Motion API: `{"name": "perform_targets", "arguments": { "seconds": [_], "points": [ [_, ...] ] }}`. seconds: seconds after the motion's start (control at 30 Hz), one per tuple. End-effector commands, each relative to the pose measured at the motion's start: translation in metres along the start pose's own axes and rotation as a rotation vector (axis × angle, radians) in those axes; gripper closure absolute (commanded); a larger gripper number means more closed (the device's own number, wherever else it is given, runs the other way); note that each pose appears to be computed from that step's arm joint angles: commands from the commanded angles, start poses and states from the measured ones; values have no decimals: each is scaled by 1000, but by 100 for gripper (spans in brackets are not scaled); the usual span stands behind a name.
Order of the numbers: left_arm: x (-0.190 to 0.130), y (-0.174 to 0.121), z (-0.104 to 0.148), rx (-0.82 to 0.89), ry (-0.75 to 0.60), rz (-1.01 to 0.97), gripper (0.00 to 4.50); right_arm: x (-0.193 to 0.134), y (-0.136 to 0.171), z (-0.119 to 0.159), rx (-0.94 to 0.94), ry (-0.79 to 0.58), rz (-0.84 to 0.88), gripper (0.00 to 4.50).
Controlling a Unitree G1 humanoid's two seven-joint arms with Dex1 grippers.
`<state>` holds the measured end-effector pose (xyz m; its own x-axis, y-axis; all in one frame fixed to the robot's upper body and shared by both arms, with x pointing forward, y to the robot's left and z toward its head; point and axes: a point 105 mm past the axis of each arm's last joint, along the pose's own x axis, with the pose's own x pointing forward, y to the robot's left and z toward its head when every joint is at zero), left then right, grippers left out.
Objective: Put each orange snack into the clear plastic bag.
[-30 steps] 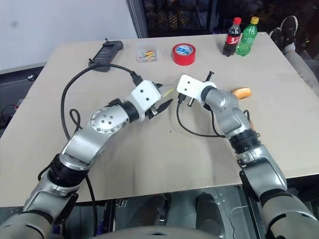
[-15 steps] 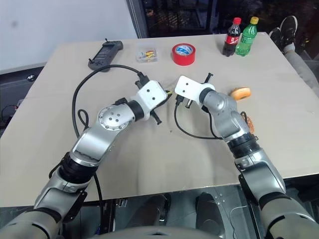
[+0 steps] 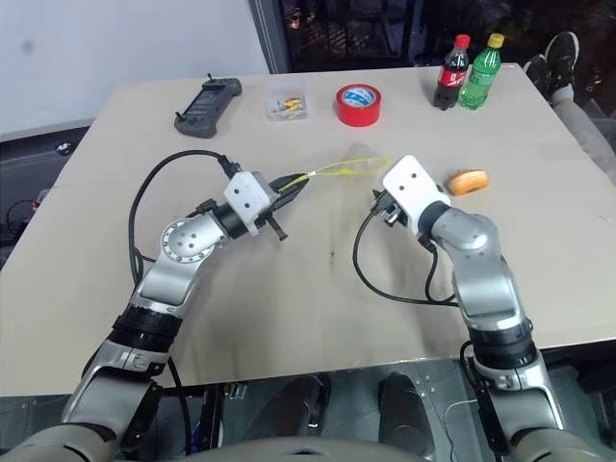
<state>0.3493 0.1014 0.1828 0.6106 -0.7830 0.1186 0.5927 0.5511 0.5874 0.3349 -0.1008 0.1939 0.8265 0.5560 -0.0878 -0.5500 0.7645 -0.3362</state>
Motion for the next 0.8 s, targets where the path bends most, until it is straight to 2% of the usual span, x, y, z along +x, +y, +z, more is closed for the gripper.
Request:
{"name": "perform_targets", "arguments": {
  "seconds": [0.03, 0.33, 0.47, 0.57, 0.6, 0.63, 0.7, 0.77, 0.8],
  "points": [
    [-9, 1, 8, -21, -66, -13, 450, 2, 11, 15, 123, -59, 18, 447],
    [-21, -14, 20, -35, -156, -97, 450, 28, 21, 7, 226, -28, 28, 447],
    [-33, -27, 19, -35, -160, -171, 450, 44, 29, -8, 420, -10, 43, 447],
    [-43, -33, 12, -18, -136, -225, 450, 55, 17, -17, 628, -37, -55, 447],
    [-46, -36, 10, -6, -127, -244, 450, 57, 11, -19, 643, -46, -105, 447],
    [-49, -35, 8, 4, -121, -250, 450, 57, 6, -18, 577, -60, -135, 447],
    [-54, -34, 6, 18, -113, -257, 450, 55, 8, -14, 315, -79, -134, 447],
    [-57, -31, 4, 23, -104, -260, 450, 53, 33, -15, -148, -97, -22, 447],
    [-58, -30, 4, 28, -101, -264, 450, 52, 47, -20, -254, -107, 48, 447]
  ]
}}
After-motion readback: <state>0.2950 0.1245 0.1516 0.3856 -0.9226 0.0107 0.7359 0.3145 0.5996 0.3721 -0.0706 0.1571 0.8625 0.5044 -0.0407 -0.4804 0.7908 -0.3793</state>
